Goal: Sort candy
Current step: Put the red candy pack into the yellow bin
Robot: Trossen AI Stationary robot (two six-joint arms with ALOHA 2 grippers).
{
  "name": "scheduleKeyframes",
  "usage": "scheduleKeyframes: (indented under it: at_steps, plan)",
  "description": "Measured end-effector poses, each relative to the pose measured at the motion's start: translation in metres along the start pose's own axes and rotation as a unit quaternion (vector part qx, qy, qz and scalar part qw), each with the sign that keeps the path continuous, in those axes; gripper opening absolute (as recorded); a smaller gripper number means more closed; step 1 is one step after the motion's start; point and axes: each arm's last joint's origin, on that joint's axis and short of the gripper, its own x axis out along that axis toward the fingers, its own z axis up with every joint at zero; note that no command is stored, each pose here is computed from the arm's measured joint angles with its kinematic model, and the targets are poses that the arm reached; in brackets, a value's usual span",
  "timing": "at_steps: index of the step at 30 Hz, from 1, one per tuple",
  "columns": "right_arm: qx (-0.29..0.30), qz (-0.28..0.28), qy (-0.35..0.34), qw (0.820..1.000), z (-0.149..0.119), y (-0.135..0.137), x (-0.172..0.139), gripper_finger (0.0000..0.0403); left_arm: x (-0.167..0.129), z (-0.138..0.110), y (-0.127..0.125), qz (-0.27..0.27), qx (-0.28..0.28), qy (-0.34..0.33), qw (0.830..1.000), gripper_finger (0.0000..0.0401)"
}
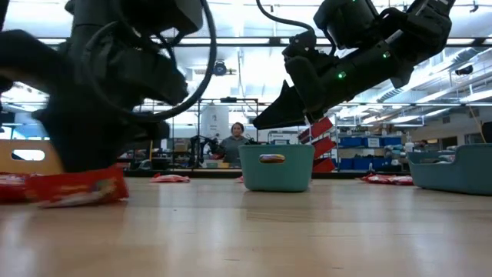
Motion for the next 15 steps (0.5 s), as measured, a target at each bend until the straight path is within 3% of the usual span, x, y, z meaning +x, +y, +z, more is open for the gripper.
scheduleKeyframes:
  at_steps: [2,7,11,15]
  plan:
    - [0.000,0.000,0.000,1.000,0.000,0.000,0.000,0.0095,-0.010,0.003,-0.001,0.014,0.004,-0.009,1.000,0.0019]
    - [-0.001,0.000,0.001,1.000,0.000,0.000,0.000,0.0096,-0.049,0.007,-0.003,0.050,-0.023,-0.019,0.998,0.0004]
    - [-0.002,0.000,0.004,1.000,-0.001,0.000,0.000,0.0095,-0.084,-0.005,-0.003,0.069,-0.115,-0.033,0.990,0.0002]
    - [-0.001,0.000,0.005,1.000,-0.001,0.000,0.000,0.0095,-0.112,-0.036,0.005,0.145,-0.247,-0.018,0.958,0.0001]
